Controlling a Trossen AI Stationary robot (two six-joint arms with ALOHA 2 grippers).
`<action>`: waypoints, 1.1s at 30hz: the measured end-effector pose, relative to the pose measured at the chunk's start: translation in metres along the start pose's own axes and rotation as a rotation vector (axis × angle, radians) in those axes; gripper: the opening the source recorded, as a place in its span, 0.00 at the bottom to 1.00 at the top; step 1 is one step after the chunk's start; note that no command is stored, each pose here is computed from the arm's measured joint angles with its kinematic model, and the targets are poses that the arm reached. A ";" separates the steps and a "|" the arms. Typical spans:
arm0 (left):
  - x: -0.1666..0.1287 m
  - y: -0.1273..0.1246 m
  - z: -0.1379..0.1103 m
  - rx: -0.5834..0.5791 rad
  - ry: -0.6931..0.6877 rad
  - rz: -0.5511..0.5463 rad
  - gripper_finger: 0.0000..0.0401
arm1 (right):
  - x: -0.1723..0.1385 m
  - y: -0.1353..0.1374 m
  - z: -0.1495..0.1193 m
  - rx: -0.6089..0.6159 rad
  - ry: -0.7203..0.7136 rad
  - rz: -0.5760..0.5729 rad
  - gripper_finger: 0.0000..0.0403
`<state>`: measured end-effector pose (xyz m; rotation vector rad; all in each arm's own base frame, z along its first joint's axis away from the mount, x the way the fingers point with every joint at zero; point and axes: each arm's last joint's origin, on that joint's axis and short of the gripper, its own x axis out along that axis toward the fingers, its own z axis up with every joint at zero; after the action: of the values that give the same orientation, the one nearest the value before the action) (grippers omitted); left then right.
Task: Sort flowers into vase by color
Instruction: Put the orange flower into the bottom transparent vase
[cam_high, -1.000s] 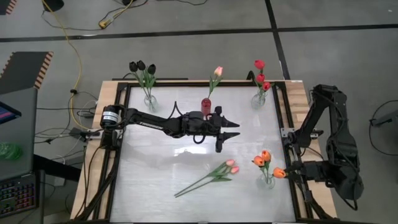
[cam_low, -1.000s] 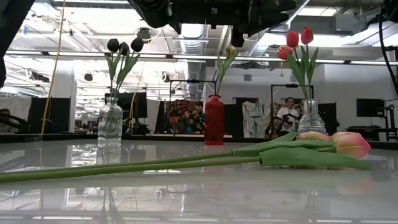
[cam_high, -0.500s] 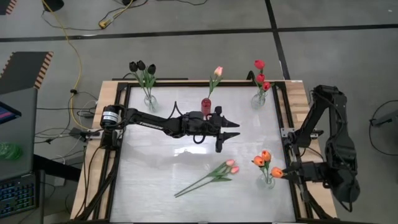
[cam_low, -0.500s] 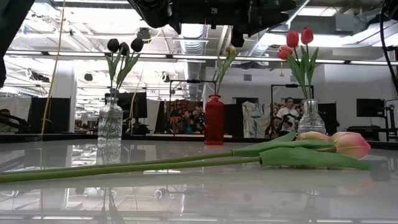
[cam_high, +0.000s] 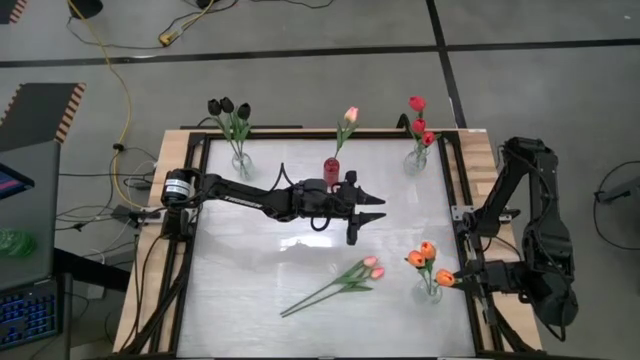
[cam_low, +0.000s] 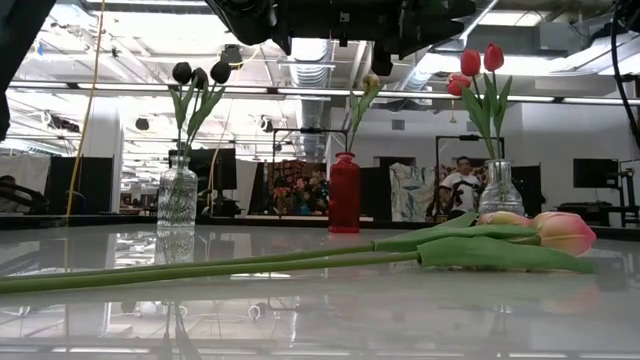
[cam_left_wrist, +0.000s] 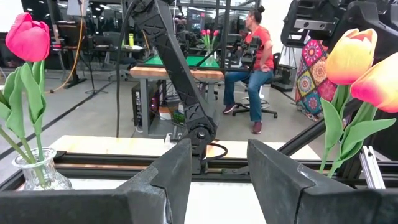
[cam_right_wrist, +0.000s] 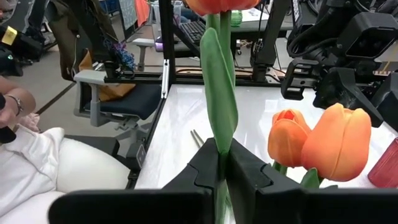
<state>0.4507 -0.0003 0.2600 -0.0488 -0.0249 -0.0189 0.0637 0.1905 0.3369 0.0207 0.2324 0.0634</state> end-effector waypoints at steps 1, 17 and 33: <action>0.000 0.000 0.000 0.000 0.000 0.000 0.36 | 0.000 0.000 0.000 -0.010 0.001 0.001 0.13; 0.000 0.000 0.000 0.000 0.000 0.000 0.36 | 0.000 0.000 0.000 0.000 0.020 0.020 0.16; 0.000 0.000 0.000 0.000 0.000 0.000 0.36 | -0.001 0.001 -0.001 0.002 0.074 0.079 0.44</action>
<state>0.4507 -0.0002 0.2600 -0.0488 -0.0247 -0.0185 0.0626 0.1911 0.3357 0.0292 0.3059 0.1432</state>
